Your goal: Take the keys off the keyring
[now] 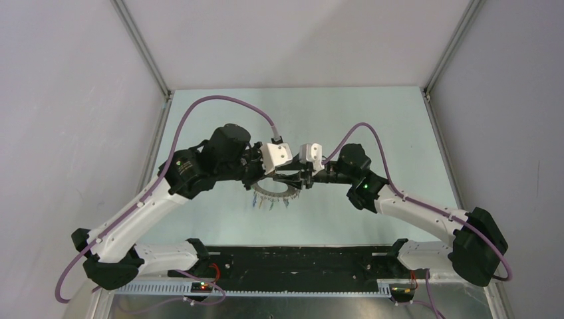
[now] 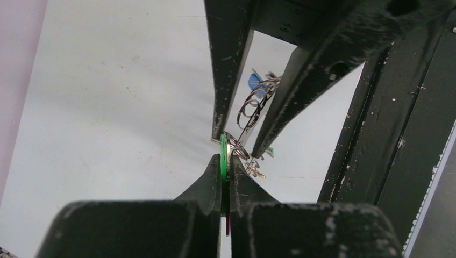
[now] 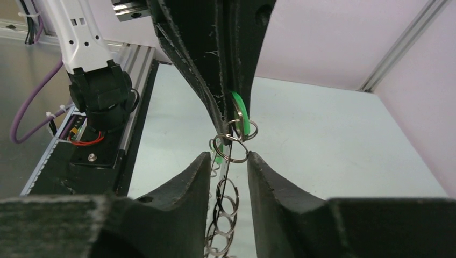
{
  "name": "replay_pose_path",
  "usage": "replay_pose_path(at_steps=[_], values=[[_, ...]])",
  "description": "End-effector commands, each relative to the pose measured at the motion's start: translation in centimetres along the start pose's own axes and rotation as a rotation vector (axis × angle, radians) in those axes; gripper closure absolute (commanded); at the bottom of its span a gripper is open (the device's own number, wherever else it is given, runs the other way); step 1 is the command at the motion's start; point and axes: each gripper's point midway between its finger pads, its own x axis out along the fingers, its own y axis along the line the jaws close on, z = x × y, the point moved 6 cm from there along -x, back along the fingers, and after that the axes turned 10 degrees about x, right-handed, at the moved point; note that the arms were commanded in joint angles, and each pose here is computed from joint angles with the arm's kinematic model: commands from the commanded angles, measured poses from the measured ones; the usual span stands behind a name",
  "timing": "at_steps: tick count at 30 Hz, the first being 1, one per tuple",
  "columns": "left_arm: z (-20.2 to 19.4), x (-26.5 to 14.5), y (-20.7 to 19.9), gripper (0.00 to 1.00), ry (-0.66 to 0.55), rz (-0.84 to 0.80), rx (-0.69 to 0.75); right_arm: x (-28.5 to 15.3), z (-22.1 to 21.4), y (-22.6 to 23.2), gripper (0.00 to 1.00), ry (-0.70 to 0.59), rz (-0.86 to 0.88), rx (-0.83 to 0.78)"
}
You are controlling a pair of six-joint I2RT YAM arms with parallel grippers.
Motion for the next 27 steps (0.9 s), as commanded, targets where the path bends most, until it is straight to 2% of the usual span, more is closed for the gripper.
replay_pose_path(at_steps=[1,6,10,12,14,20,23,24,25,27], values=[[1.3,-1.0,0.7,1.0,-0.083,0.053,0.034,0.0,3.6,0.5,0.6,-0.093,0.034,-0.06],[1.5,-1.0,0.5,1.0,-0.088,0.046,0.037,0.1,4.0,0.2,0.56,-0.116,0.021,-0.07],[1.4,-0.9,0.5,1.0,-0.084,0.046,0.041,0.2,4.1,0.2,0.62,-0.123,0.026,-0.074],[1.4,-1.0,0.5,1.0,-0.084,0.049,0.043,0.2,4.0,0.2,0.72,-0.12,0.026,-0.069],[1.5,-1.1,0.6,1.0,-0.085,0.057,0.044,0.2,3.8,0.2,0.76,-0.113,0.026,-0.062],[1.8,-1.9,1.1,1.0,-0.093,0.091,0.052,-0.1,3.0,0.0,0.76,-0.072,0.013,-0.037],[1.9,-2.0,1.1,1.0,-0.097,0.093,0.055,-0.3,2.8,0.0,0.86,-0.061,0.014,-0.026],[1.8,-1.9,1.1,1.0,-0.095,0.094,0.054,-0.4,2.9,0.0,0.95,-0.062,0.015,-0.025],[1.8,-1.9,1.1,1.0,-0.092,0.094,0.054,-0.4,2.9,0.0,0.98,-0.062,0.014,-0.024],[1.7,-1.7,1.2,1.0,-0.085,0.095,0.053,-0.5,2.9,-0.1,1.0,-0.061,0.012,-0.017]])
